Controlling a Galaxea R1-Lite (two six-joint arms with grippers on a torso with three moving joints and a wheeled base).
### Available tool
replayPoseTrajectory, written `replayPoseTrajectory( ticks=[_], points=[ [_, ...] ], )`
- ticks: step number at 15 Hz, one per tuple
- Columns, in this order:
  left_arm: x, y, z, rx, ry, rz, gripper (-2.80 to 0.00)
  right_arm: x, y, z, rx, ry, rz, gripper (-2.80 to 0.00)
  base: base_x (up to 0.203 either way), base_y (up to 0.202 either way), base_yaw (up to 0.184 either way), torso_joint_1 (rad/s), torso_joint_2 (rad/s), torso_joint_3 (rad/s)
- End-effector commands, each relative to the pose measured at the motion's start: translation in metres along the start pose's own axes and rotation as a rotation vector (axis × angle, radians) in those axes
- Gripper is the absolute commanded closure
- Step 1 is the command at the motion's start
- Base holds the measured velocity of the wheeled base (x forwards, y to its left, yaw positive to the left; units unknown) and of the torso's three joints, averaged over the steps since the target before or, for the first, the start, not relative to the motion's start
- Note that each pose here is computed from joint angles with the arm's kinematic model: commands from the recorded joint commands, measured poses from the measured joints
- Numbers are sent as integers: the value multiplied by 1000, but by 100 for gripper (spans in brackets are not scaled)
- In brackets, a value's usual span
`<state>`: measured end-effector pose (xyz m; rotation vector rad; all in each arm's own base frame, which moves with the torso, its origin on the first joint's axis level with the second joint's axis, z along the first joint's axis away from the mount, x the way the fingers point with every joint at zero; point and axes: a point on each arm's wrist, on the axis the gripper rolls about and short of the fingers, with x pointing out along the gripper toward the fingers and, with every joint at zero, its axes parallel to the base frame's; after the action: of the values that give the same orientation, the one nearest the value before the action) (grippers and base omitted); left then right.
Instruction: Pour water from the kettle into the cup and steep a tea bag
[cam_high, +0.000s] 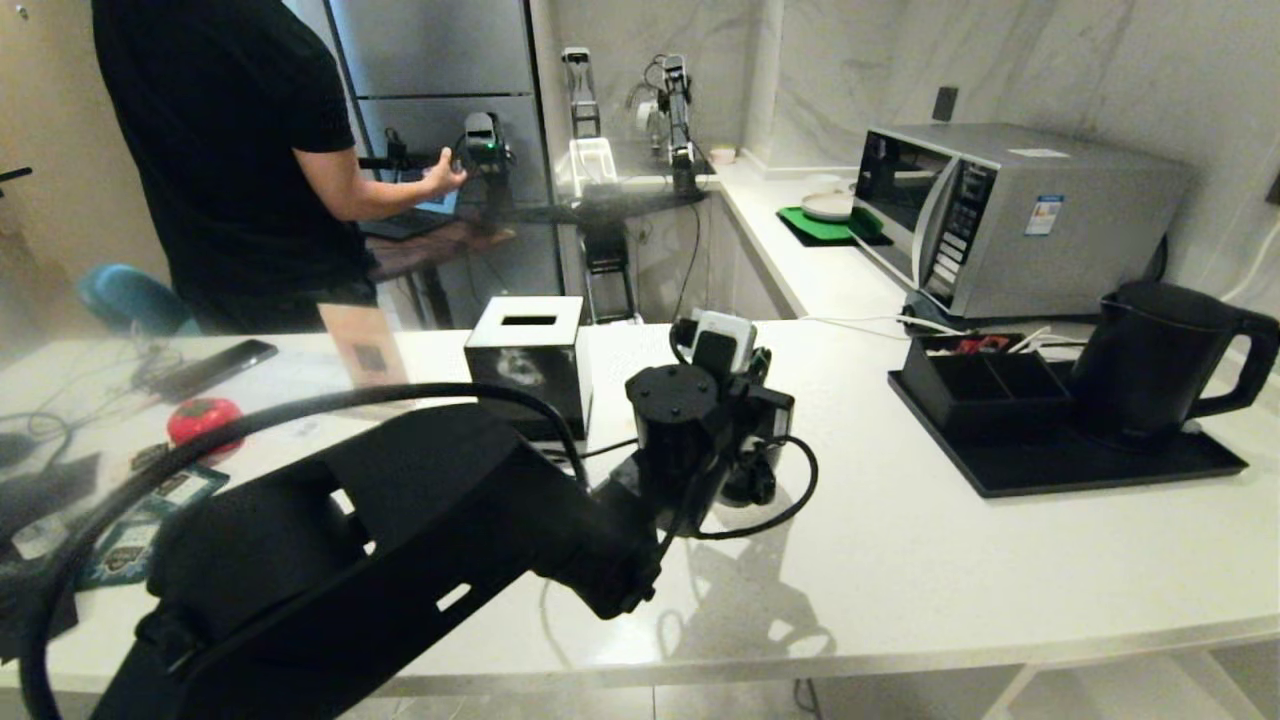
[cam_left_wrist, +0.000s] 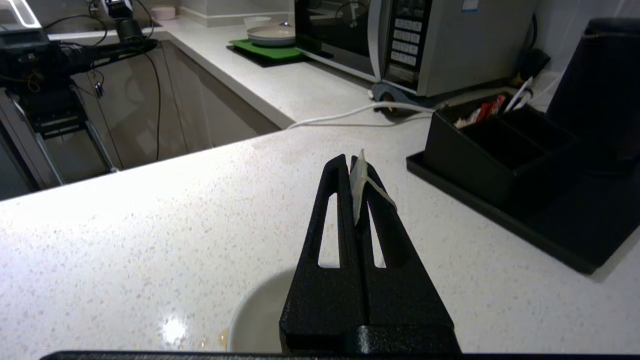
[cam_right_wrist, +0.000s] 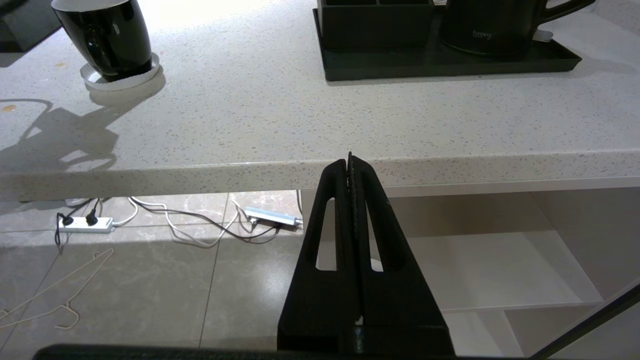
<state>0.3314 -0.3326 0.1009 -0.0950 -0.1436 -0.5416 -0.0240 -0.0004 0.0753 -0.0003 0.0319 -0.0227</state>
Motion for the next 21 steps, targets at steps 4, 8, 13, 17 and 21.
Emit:
replayPoseTrajectory(
  ticks=[4, 8, 13, 17, 21],
  points=[
    [-3, 1, -5, 0, 8, 3, 0, 0, 0, 0, 0, 0, 0, 0, 0, 0, 0, 0, 0, 0],
    [-2, 7, 5, 2, -14, 21, 0, 0, 0, 0, 0, 0, 0, 0, 0, 0, 0, 0, 0, 0],
    [0, 22, 30, 35, -61, 56, 0, 0, 0, 0, 0, 0, 0, 0, 0, 0, 0, 0, 0, 0],
    [6, 24, 38, 37, -85, 63, 0, 0, 0, 0, 0, 0, 0, 0, 0, 0, 0, 0, 0, 0],
    [19, 23, 62, 30, -123, 67, 0, 0, 0, 0, 0, 0, 0, 0, 0, 0, 0, 0, 0, 0]
  ],
)
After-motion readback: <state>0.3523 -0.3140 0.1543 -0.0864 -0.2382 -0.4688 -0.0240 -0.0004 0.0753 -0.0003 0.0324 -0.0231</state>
